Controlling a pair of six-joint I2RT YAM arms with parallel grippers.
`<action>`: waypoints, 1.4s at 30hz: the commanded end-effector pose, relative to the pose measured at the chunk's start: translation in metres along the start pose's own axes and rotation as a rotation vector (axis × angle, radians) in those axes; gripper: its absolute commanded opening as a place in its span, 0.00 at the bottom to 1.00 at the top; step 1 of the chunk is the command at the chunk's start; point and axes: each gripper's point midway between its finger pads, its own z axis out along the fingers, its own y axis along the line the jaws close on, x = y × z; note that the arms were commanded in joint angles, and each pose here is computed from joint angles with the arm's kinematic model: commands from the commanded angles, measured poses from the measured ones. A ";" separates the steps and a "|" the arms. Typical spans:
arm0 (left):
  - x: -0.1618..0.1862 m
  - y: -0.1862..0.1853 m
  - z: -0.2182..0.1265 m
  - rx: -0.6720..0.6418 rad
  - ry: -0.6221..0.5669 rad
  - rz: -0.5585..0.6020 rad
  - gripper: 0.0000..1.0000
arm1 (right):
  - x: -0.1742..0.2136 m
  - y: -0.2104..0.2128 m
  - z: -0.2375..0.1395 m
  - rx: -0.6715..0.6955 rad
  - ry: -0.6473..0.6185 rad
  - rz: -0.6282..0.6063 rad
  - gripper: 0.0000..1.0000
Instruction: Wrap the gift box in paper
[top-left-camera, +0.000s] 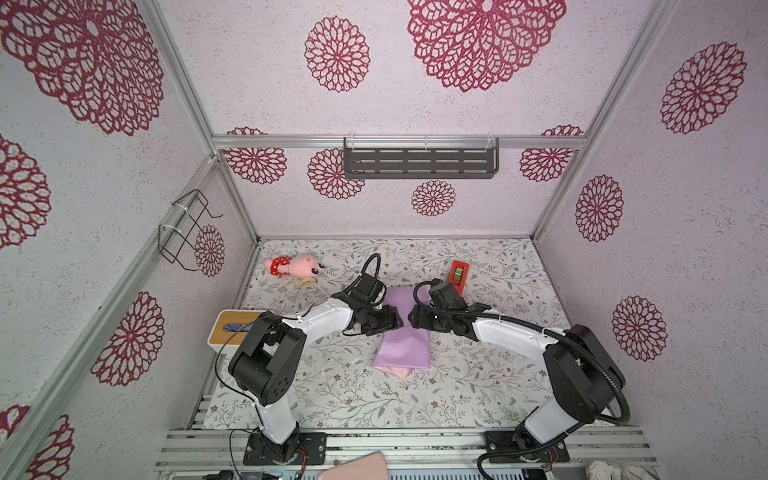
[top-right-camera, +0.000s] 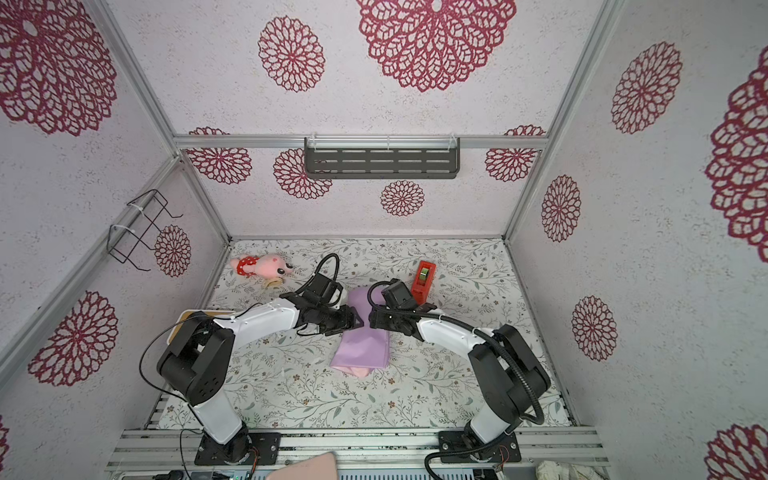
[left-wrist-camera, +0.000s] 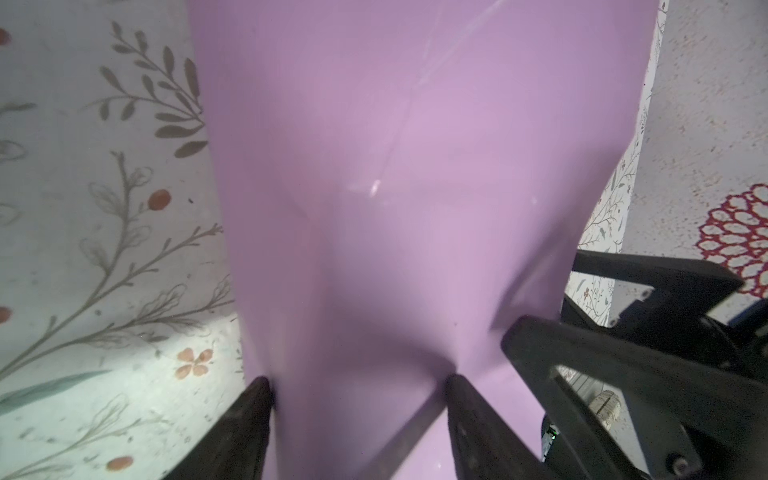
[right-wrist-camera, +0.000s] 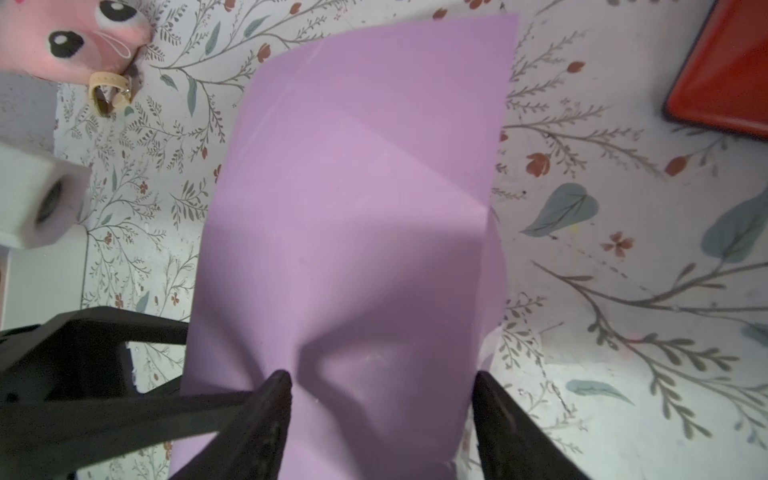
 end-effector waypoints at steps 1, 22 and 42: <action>0.033 0.047 0.011 -0.168 0.114 -0.048 0.68 | -0.006 0.015 0.005 -0.129 -0.003 0.062 0.74; -0.010 -0.008 -0.062 0.098 -0.144 -0.093 0.98 | 0.016 -0.002 -0.051 -0.178 -0.116 0.036 0.96; -0.040 0.005 -0.045 0.073 -0.161 -0.131 0.83 | -0.033 0.013 -0.020 -0.147 -0.101 -0.102 0.94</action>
